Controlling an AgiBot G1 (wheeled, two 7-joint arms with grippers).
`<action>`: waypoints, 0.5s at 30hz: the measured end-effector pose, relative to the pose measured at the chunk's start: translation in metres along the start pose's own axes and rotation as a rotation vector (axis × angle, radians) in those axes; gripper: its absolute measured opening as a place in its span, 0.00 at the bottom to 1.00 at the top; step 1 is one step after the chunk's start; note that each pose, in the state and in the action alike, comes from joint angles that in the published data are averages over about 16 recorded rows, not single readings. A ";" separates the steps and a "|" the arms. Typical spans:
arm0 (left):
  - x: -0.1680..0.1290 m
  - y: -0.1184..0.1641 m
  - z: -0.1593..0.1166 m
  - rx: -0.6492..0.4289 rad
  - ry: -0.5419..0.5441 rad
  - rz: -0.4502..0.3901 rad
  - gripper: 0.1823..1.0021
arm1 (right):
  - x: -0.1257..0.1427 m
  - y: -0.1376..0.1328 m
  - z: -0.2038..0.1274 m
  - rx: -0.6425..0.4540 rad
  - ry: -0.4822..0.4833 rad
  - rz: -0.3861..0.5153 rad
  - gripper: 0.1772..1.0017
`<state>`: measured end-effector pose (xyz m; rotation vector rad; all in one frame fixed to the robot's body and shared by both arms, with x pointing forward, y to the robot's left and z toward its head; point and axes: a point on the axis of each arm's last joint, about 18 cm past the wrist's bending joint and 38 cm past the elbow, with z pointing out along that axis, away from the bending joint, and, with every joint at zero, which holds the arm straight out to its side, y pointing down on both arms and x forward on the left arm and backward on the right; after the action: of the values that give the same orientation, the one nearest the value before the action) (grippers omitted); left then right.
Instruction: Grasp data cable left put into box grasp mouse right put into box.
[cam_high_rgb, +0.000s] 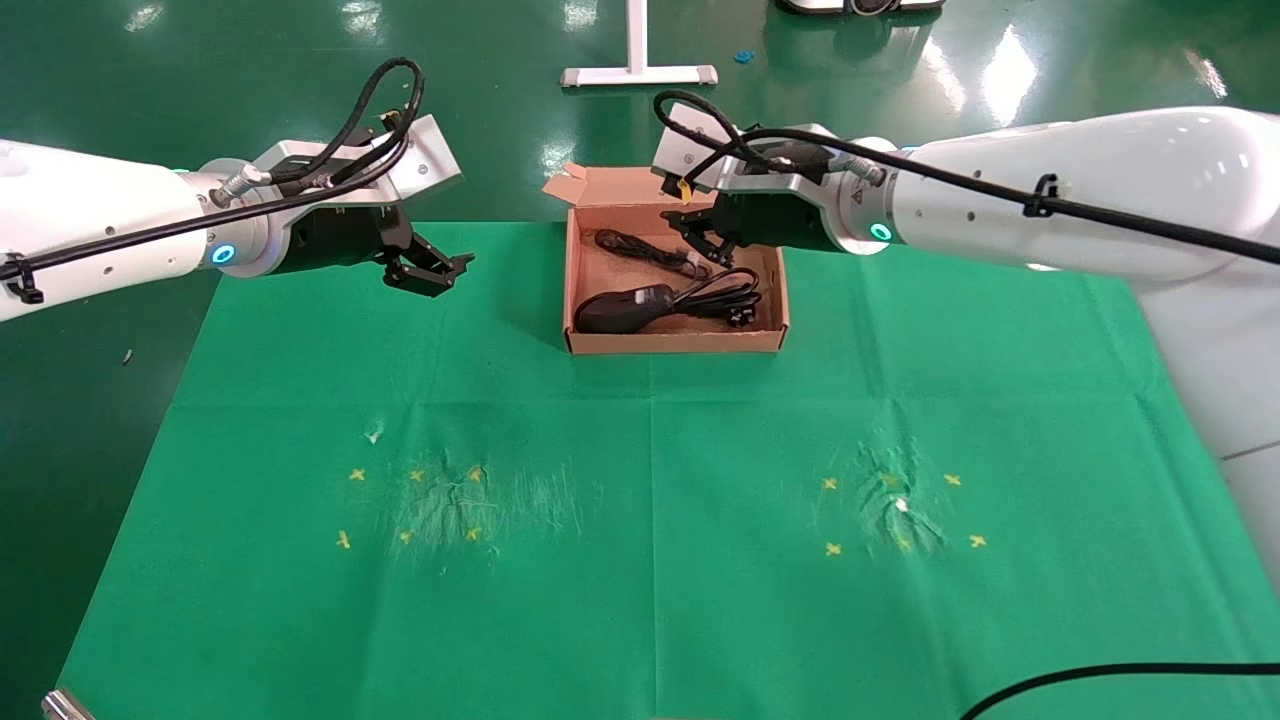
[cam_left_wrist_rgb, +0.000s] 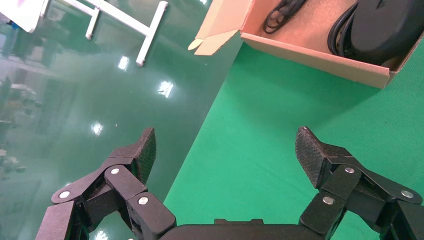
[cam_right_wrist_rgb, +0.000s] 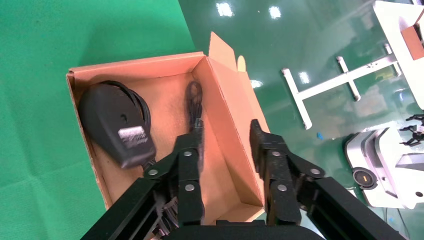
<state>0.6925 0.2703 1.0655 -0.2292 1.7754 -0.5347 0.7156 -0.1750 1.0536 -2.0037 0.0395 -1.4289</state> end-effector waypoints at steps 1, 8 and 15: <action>0.000 0.000 0.000 0.000 0.000 0.000 1.00 | -0.002 0.002 -0.001 0.005 -0.007 0.009 0.22; 0.000 0.000 0.000 0.000 0.000 0.000 1.00 | -0.017 0.020 -0.016 0.054 -0.075 0.098 0.37; 0.000 0.000 0.000 0.000 0.000 0.000 1.00 | -0.034 0.036 -0.038 0.121 -0.150 0.192 0.57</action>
<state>0.6926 0.2703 1.0654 -0.2293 1.7755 -0.5348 0.6819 -0.2089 1.0128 -1.9455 0.0758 -1.1318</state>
